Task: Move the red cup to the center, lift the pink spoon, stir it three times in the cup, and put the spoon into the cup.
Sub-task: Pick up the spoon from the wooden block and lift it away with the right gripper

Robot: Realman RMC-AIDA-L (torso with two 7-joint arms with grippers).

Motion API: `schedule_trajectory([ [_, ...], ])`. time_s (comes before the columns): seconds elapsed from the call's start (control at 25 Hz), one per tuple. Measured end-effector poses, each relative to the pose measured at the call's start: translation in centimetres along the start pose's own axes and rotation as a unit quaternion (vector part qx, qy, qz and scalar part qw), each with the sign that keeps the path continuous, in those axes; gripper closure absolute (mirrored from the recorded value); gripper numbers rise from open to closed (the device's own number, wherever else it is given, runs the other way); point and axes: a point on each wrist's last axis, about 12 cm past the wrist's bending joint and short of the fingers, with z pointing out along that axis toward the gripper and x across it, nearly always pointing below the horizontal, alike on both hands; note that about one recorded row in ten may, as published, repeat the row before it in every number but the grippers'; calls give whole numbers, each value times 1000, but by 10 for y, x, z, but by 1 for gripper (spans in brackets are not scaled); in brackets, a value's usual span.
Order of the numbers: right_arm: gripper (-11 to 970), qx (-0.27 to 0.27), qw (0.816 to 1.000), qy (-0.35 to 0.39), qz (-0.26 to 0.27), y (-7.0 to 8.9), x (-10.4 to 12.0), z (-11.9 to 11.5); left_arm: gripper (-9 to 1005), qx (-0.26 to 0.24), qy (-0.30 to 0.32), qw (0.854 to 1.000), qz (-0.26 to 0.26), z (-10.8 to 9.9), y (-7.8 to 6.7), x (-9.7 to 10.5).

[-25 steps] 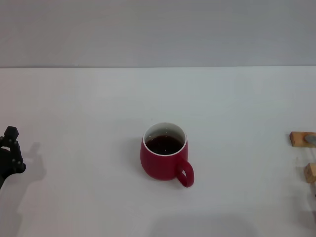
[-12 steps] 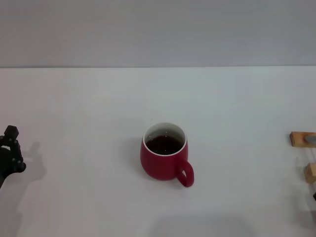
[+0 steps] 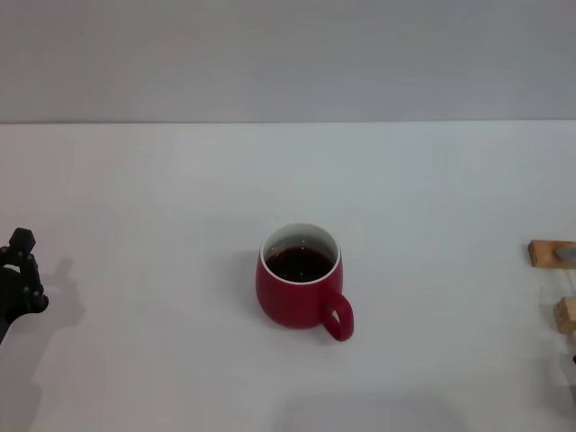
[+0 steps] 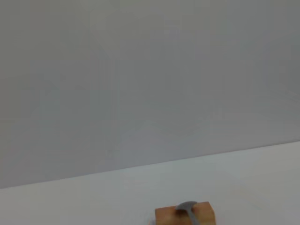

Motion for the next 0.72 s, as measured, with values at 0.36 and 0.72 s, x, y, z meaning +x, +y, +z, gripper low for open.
schedule_trajectory([
  [0.36, 208, 0, 1000, -1, 2, 1, 0, 1, 997, 0, 1, 1000, 1, 1, 0, 0],
  [0.72, 217, 0, 1000, 1, 3, 1, 0, 2, 997, 0, 2, 1000, 1, 2, 0, 0],
])
